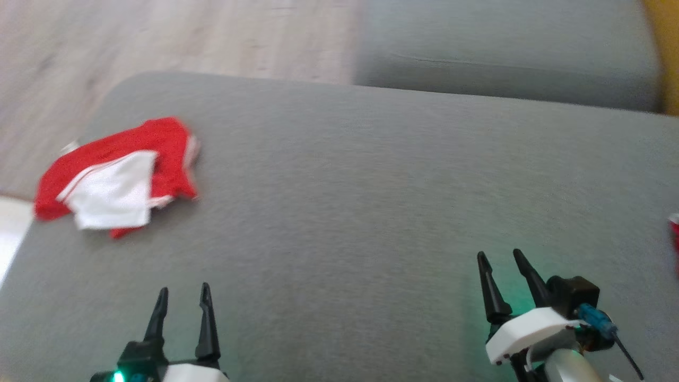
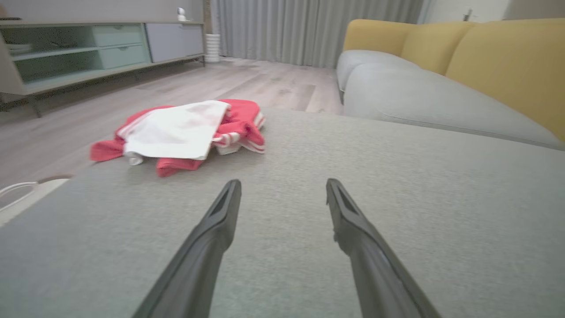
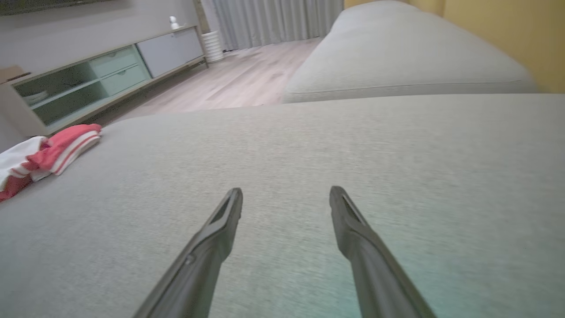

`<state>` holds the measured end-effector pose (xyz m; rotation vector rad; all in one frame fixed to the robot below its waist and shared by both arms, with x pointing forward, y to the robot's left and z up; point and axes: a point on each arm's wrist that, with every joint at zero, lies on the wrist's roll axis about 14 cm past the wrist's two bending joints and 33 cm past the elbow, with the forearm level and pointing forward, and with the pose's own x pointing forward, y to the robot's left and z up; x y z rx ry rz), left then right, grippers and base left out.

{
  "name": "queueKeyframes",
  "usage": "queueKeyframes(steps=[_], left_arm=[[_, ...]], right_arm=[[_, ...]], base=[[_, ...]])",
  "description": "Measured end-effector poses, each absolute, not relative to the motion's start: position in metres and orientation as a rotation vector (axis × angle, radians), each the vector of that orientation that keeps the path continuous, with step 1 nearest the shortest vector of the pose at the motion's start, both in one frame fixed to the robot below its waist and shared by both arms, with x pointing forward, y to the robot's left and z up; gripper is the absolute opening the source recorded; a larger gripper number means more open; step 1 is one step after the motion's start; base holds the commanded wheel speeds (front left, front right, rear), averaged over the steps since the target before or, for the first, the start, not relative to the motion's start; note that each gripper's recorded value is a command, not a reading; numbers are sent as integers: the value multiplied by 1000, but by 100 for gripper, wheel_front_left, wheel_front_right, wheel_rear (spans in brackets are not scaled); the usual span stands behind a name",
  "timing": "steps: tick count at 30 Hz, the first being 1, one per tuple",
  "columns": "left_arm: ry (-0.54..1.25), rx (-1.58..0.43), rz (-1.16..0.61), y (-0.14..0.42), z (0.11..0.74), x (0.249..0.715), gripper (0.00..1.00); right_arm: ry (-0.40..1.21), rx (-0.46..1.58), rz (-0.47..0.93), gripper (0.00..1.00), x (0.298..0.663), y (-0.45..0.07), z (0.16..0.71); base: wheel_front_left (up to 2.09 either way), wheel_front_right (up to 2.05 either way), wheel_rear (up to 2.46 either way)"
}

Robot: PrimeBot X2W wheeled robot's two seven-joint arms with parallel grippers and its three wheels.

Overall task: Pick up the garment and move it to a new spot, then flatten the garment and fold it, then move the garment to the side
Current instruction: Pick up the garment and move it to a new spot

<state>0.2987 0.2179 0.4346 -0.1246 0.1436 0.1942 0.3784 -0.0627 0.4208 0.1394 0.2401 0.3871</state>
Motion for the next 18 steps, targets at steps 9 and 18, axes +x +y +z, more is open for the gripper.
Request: queueKeyframes(steps=[9, 18], left_arm=[[148, -141, 490, 291, 429, 232, 100], [196, -181, 693, 327, 413, 172, 100]], right_arm=[[260, 123, 643, 100, 377, 24, 421], [257, 123, 824, 100, 372, 85, 425]], base=[[0, 0, 0], [0, 0, 0]])
